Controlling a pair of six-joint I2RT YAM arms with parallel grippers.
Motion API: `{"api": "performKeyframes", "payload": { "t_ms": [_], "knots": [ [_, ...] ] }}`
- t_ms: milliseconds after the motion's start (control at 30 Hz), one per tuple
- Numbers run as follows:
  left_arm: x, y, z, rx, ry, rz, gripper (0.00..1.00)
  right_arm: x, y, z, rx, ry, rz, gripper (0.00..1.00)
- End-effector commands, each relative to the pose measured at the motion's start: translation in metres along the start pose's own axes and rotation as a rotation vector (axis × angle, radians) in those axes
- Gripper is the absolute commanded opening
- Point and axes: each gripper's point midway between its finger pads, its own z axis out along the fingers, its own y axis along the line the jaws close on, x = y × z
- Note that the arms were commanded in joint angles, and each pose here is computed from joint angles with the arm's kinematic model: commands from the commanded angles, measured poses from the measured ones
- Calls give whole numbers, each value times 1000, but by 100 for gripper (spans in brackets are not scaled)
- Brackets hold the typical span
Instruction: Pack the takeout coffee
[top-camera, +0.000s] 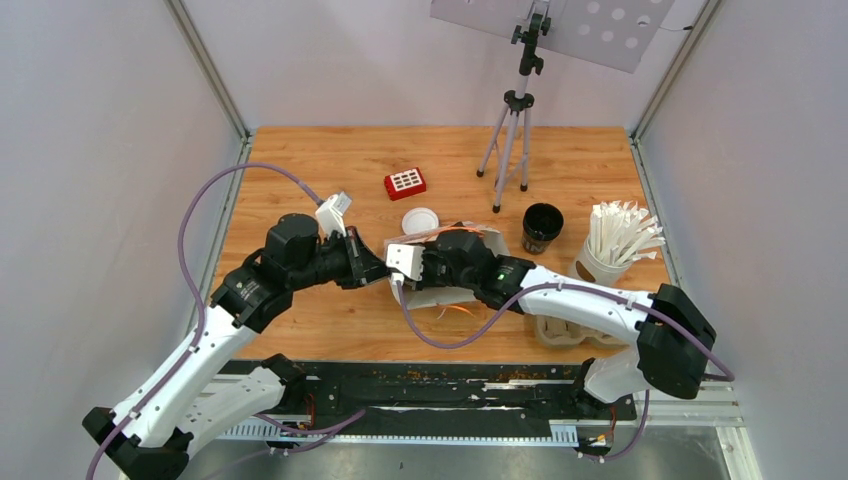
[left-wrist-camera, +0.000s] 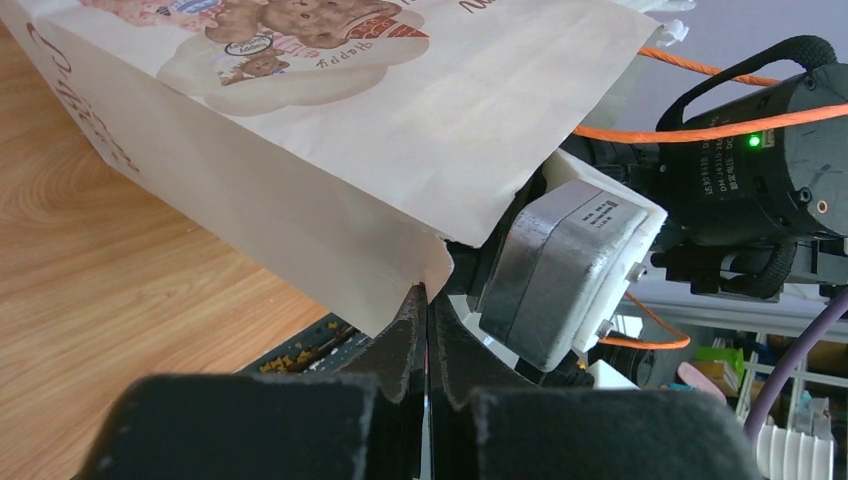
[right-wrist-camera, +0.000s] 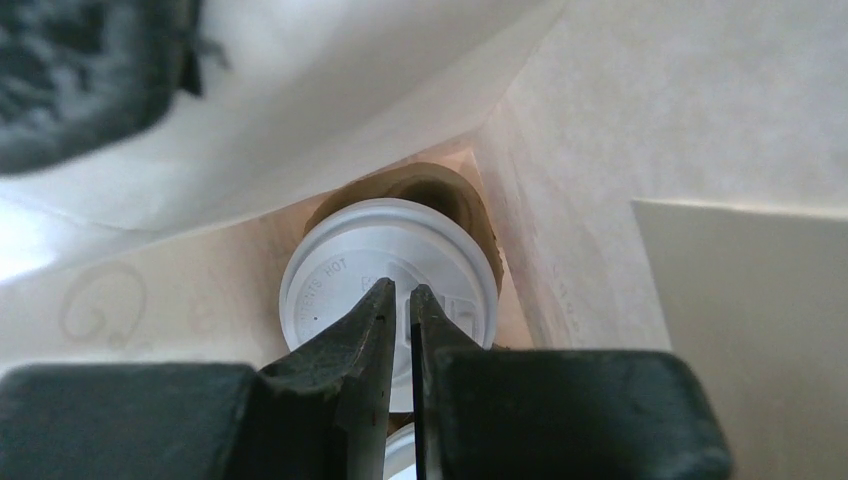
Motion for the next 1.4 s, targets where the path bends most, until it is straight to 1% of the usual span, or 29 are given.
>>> {"api": "performKeyframes", "payload": {
  "t_ms": [0, 533, 1100, 1367],
  "knots": [
    [-18, -17, -7, 32, -61, 0, 0, -27, -19, -15, 17, -57, 24, 12],
    [-24, -11, -4, -19, -72, -27, 0, -48, -42, -22, 33, -83, 55, 12],
    [-46, 5, -4, -88, -125, -61, 0, -53, -55, -4, -17, -81, 78, 13],
    [-66, 13, -5, -124, -171, -71, 0, -58, -67, 5, -47, -86, 95, 14]
  ]
}}
